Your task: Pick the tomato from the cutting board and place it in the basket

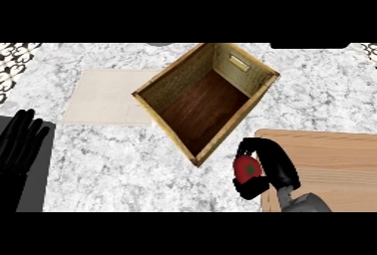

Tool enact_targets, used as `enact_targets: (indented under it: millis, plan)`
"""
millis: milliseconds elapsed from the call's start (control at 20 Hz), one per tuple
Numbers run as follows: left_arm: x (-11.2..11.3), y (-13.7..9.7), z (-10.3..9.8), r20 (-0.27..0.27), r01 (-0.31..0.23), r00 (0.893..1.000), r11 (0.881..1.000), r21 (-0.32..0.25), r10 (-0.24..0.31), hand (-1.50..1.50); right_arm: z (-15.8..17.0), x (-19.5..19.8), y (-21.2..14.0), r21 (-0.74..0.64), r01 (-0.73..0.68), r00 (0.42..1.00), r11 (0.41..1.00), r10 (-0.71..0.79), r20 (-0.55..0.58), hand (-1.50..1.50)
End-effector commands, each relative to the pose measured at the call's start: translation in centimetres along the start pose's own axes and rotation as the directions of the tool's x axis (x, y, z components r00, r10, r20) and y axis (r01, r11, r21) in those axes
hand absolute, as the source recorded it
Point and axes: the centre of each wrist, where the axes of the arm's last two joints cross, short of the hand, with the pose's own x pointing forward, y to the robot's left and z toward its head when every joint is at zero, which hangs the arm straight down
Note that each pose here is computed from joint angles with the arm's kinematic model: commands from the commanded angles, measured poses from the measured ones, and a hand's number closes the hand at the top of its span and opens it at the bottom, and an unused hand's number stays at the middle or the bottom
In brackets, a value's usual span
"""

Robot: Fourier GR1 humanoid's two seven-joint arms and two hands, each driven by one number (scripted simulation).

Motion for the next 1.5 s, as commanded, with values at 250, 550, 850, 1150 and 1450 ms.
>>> enact_targets:
  millis: [250, 550, 850, 1150, 1450]
  plan:
    - [-0.6, 0.1, -1.4, -0.022, 0.060, 0.998, 0.998, 0.002, -0.060, 0.00, 0.4, 11.1, 6.1, -0.110, 0.196, 0.977, 0.974, -0.184, 0.110, 1.50]
    - [-1.1, -0.3, -2.0, -0.040, 0.060, 0.997, 0.998, 0.006, -0.059, 0.00, 1.8, 15.9, 5.4, -0.254, 0.367, 0.907, 0.895, -0.284, 0.310, 1.50]
    - [-1.2, -0.4, -2.1, -0.047, 0.066, 0.997, 0.998, 0.016, -0.065, 0.00, 1.2, 19.2, 4.5, -0.368, 0.417, 0.883, 0.831, -0.274, 0.381, 1.50]
    - [-1.4, 0.0, -2.5, -0.052, 0.076, 0.996, 0.997, 0.031, -0.074, 0.00, -0.2, 22.1, 2.7, -0.442, 0.402, 0.903, 0.802, -0.268, 0.336, 1.50]
    - [-1.6, -0.1, -2.2, -0.058, 0.075, 0.996, 0.997, 0.029, -0.073, 0.00, -1.2, 26.3, -1.1, -0.526, 0.486, 0.869, 0.698, -0.322, 0.375, 1.50]
